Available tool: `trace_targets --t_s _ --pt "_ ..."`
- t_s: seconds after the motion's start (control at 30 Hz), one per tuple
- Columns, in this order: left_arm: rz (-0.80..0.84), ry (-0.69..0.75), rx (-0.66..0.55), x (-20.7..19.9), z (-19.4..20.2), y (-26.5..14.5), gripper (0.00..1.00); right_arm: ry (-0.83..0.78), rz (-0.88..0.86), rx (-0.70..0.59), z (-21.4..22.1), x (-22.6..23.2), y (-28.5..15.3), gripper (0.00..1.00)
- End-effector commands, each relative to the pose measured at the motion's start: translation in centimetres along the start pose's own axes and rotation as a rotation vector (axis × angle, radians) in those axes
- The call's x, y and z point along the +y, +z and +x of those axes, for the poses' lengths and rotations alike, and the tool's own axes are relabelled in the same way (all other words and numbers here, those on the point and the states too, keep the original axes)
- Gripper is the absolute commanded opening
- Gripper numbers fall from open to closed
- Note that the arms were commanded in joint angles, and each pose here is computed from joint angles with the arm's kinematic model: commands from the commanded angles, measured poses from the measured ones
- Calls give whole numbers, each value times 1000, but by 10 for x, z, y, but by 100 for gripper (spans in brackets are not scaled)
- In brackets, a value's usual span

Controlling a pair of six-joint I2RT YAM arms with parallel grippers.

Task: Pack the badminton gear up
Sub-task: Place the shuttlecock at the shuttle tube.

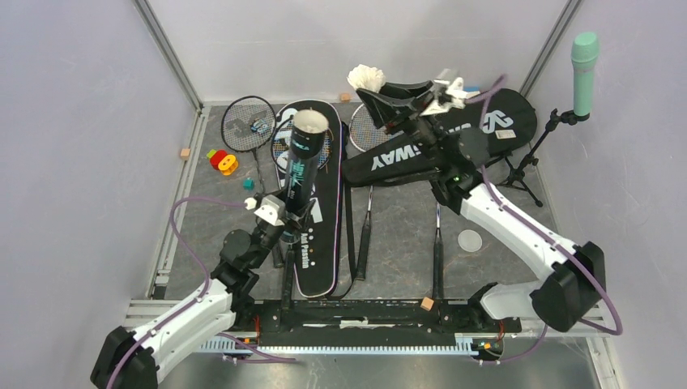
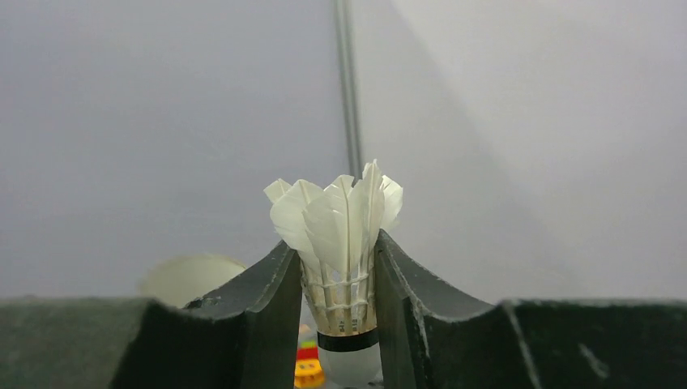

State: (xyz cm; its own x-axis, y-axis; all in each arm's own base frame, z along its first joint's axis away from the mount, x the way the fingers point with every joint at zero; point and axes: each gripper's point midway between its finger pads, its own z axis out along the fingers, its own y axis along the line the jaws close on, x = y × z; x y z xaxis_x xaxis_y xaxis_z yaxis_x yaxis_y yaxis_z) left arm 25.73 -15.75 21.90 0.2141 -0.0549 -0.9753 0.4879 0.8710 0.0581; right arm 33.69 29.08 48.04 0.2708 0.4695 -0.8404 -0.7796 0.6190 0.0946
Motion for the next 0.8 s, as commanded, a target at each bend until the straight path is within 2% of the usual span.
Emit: trace_targets --t_s 0.0,0.07,0.13,0.6,0.7,0.77 --pt "185 -65 -161 -34 -52 12 24 138 -217 -144 -43 50 -15 39" --pt "225 -62 -154 -41 -49 13 23 182 -272 -204 -59 63 -21 39" --pt "255 -61 -160 -46 -50 13 23 214 -305 -211 -62 74 -21 39" --pt "272 -99 -167 -50 -53 11 22 277 -416 -138 -25 134 1 45" --pt "272 -101 -181 -50 -54 9 22 297 -419 -128 -21 137 1 48" --pt "267 -104 -189 -49 -56 8 22 323 -430 -114 -17 140 0 53"
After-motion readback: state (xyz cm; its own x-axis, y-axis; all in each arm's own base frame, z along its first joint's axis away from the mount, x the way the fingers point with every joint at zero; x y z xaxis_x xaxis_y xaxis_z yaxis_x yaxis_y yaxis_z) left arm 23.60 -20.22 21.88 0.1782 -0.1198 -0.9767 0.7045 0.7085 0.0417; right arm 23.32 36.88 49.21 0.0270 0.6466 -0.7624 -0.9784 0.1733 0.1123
